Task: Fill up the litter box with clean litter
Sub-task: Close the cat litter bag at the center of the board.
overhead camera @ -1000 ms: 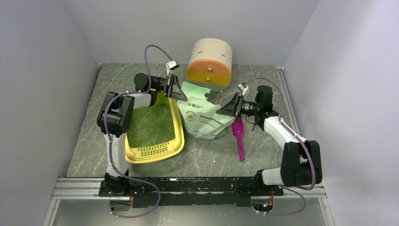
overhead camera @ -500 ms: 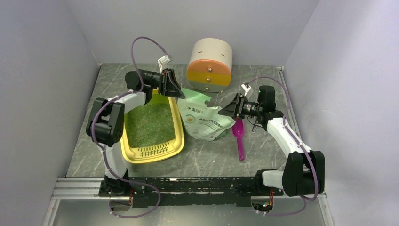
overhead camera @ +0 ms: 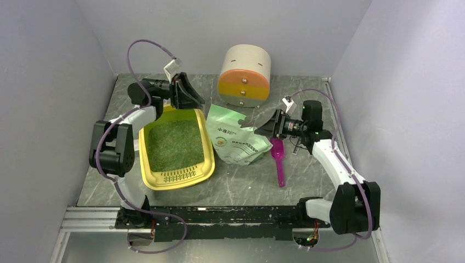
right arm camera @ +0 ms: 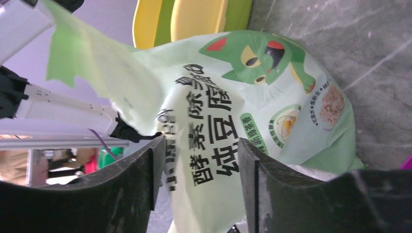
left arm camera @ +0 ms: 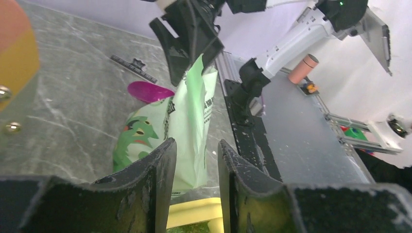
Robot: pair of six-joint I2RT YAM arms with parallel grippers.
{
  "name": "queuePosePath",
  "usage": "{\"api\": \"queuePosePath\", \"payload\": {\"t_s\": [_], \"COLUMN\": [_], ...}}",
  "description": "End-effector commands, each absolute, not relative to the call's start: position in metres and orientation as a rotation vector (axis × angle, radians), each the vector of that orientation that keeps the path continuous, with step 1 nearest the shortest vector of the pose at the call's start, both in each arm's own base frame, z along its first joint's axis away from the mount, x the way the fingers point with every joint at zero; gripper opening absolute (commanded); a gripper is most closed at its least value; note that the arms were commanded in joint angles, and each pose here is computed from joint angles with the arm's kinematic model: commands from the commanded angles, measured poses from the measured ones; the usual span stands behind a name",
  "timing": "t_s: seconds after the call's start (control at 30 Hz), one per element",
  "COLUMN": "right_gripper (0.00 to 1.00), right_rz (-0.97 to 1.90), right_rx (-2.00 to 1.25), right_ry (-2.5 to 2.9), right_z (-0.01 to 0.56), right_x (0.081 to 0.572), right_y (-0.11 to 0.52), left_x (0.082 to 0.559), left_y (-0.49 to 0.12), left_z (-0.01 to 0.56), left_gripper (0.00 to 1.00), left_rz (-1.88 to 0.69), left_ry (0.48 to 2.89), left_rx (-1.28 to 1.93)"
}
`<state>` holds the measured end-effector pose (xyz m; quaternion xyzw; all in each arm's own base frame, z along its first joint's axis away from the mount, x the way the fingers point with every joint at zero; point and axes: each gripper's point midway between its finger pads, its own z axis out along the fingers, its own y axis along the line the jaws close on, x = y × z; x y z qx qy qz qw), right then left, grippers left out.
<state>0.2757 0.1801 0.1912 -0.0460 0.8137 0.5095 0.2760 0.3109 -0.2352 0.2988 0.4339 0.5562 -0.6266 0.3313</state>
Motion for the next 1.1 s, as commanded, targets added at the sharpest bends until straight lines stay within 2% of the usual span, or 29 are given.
{"api": "queuePosePath", "payload": {"t_s": [0.0,0.17,0.3,0.4,0.43,0.57,0.67,0.8,0.97,1.07], "right_gripper": [0.64,0.81,0.83,0.83,0.83,0.83,0.77,0.58,0.36,0.32], "right_rz": [1.294,1.118,0.880,0.788,0.764,0.718,0.746,0.869,0.906,0.917], "right_rx": [-0.362,-0.643,-0.817,-0.878,-0.890,-0.940,-0.967,-0.961,-0.909,-0.887], "right_ry": [1.979,1.801,1.728,1.712,1.716,1.722,1.726,1.744,1.746,1.729], "right_z": [0.225,0.238,0.232,0.224,0.221,0.210,0.207,0.211,0.208,0.208], "right_x": [0.269,0.258,0.264,0.271,0.273,0.276,0.273,0.261,0.250,0.248], "right_y": [0.186,0.204,0.212,0.211,0.209,0.207,0.211,0.220,0.220,0.220], "left_x": [0.307,0.323,0.364,0.408,0.413,0.401,0.375,0.337,0.304,0.284], "left_y": [-0.218,-0.212,-0.204,-0.199,-0.198,-0.188,-0.192,-0.217,-0.229,-0.241], "left_z": [0.340,0.361,0.389,0.405,0.397,0.390,0.357,0.298,0.283,0.277], "left_gripper": [0.43,0.49,0.58,0.73,0.74,0.75,0.74,0.72,0.72,0.71], "left_rz": [-1.299,-1.243,-1.079,-0.663,-0.589,-0.536,-0.568,-0.545,-0.574,-0.615], "left_ry": [1.086,1.022,1.011,1.085,1.166,1.203,1.272,1.412,1.411,1.339], "left_rx": [1.237,1.182,1.073,1.009,1.011,0.976,0.988,1.101,1.038,1.117]}}
